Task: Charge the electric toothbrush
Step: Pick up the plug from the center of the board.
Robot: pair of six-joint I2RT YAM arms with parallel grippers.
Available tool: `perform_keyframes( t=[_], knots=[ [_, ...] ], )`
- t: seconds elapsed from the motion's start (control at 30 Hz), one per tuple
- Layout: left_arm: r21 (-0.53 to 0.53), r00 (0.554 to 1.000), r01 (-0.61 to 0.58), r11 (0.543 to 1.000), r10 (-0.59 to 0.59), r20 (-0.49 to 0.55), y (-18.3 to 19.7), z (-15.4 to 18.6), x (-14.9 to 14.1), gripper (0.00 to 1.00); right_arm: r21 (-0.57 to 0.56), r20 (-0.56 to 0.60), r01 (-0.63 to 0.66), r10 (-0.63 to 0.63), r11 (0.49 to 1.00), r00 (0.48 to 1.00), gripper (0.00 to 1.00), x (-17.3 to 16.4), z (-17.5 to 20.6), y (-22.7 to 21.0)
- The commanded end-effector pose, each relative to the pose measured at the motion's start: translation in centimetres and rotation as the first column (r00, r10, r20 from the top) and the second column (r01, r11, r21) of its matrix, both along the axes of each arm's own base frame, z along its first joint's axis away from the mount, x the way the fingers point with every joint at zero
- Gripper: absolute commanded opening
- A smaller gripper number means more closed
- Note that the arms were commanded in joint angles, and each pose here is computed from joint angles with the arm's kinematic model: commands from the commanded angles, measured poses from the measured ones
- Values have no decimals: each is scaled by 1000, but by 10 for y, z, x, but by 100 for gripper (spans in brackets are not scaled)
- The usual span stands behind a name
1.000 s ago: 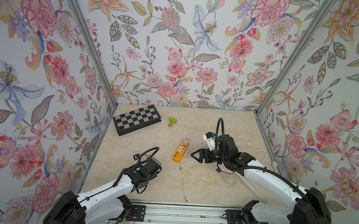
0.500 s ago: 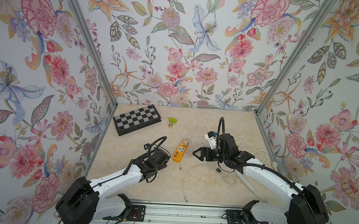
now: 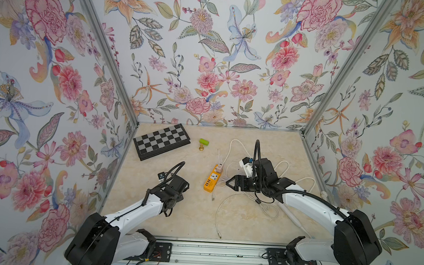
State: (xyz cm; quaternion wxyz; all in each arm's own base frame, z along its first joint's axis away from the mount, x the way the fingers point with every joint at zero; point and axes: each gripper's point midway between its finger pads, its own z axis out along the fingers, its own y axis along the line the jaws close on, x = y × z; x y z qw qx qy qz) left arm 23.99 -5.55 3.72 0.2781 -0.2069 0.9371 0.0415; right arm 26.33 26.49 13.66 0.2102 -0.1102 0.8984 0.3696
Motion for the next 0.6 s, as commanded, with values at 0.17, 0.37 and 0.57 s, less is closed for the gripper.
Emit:
perform_keyframes(
  t=[0.17,0.37,0.57],
  knots=[
    [16,994,110,994,-110,-20,-7,-16,13,69,40,14,3,-4,999,1000,86,10,14,9],
    [14,989,144,990,-143,-44,-12,-24,17,58,43,5,-2,1,999,1000,86,10,13,12],
    [3,985,167,986,-167,-40,-16,-25,17,39,41,2,14,-14,999,1000,86,13,13,12]
  ],
)
